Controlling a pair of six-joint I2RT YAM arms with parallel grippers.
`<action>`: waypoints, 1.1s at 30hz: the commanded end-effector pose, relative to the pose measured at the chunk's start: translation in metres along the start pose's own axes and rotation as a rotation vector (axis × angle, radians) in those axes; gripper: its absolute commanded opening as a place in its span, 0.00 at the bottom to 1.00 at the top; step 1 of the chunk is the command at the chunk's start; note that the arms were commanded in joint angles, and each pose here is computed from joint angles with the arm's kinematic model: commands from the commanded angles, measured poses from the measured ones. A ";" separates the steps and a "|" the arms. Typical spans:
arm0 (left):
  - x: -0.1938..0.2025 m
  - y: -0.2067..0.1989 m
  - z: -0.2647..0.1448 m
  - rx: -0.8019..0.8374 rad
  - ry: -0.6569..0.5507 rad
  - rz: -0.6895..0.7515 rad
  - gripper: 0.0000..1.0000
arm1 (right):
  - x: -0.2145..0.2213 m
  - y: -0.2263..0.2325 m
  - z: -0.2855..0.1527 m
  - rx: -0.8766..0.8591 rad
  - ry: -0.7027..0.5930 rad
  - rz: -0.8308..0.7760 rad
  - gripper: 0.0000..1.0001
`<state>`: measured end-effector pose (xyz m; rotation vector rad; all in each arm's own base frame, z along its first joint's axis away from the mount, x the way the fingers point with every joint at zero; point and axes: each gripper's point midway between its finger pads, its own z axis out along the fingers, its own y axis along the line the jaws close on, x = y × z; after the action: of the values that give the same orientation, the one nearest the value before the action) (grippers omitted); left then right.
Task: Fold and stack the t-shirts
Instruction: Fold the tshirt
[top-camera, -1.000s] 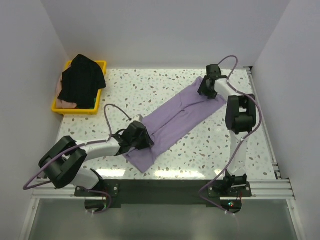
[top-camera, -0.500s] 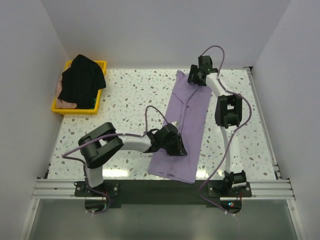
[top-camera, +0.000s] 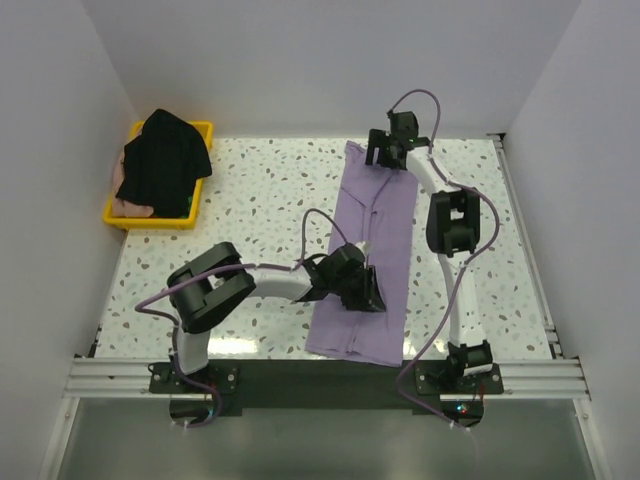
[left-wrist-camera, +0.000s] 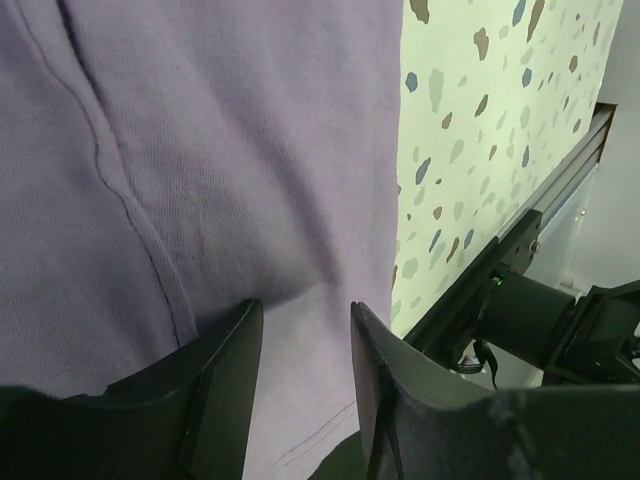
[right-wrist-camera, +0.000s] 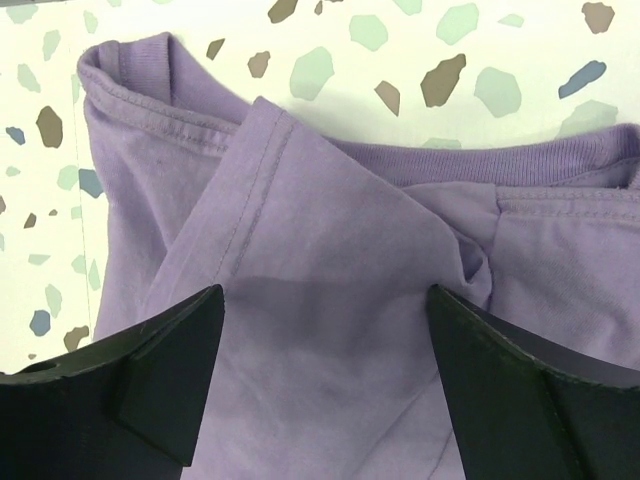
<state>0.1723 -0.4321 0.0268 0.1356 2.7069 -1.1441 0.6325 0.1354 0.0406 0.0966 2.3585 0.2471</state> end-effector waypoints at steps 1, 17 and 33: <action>-0.012 -0.017 -0.015 0.022 -0.015 0.083 0.46 | -0.048 0.019 -0.043 -0.052 -0.105 -0.015 0.86; -0.067 0.044 -0.143 -0.121 -0.331 0.078 0.56 | 0.007 0.015 -0.235 -0.036 -0.119 0.202 0.90; -0.052 0.076 -0.152 -0.193 -0.355 0.065 0.57 | 0.121 0.024 -0.152 0.254 0.104 -0.044 0.78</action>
<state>0.2095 -0.2737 0.0865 -0.0313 2.4889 -0.8179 0.4126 0.1670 0.0514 0.1222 2.5748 0.0543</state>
